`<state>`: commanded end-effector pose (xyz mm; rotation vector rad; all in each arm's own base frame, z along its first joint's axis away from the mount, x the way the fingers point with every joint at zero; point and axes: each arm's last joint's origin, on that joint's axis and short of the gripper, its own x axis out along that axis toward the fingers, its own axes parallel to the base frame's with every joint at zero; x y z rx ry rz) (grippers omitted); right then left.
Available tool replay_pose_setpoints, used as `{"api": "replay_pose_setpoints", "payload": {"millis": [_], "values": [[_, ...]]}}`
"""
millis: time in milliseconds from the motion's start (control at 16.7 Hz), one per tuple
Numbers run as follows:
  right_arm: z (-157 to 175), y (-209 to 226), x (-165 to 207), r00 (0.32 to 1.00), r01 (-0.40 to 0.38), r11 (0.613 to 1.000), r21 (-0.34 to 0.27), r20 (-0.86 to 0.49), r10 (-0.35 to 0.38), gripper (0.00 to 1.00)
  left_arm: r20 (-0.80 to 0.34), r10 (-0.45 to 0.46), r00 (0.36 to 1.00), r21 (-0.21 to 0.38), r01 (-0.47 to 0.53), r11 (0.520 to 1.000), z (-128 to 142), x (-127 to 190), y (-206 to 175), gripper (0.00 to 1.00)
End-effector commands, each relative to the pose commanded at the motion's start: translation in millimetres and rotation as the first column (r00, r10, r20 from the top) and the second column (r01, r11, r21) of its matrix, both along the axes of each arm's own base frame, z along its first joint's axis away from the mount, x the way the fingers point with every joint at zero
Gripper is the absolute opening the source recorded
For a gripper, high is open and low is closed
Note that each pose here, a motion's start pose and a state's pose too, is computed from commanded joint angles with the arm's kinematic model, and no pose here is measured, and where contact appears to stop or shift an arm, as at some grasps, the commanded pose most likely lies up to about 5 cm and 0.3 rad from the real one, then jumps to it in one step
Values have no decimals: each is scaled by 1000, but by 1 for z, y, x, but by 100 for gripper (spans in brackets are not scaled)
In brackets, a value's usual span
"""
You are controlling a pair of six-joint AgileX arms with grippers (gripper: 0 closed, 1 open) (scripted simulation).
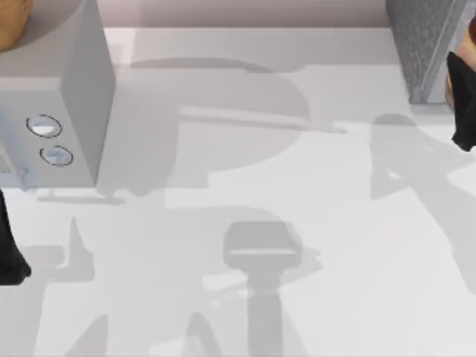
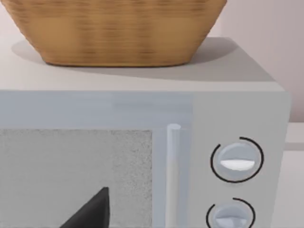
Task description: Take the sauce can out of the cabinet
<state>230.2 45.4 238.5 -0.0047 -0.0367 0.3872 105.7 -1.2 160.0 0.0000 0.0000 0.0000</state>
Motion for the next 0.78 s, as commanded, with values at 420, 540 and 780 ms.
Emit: {"api": "replay_pose_setpoints", "payload": {"millis": [420,540,780], "values": [[-72,59,109,971,-237,972,-4,-24,236,0,0,0,1000,0,0,1000,0,0,0,100],[-102,73,125,957,-288,958,-4,-32,288,0,0,0,1000,0,0,1000,0,0,0,100],[-145,91,139,934,-355,935,-3,-37,355,0,0,0,1000,0,0,1000,0,0,0,100]]}}
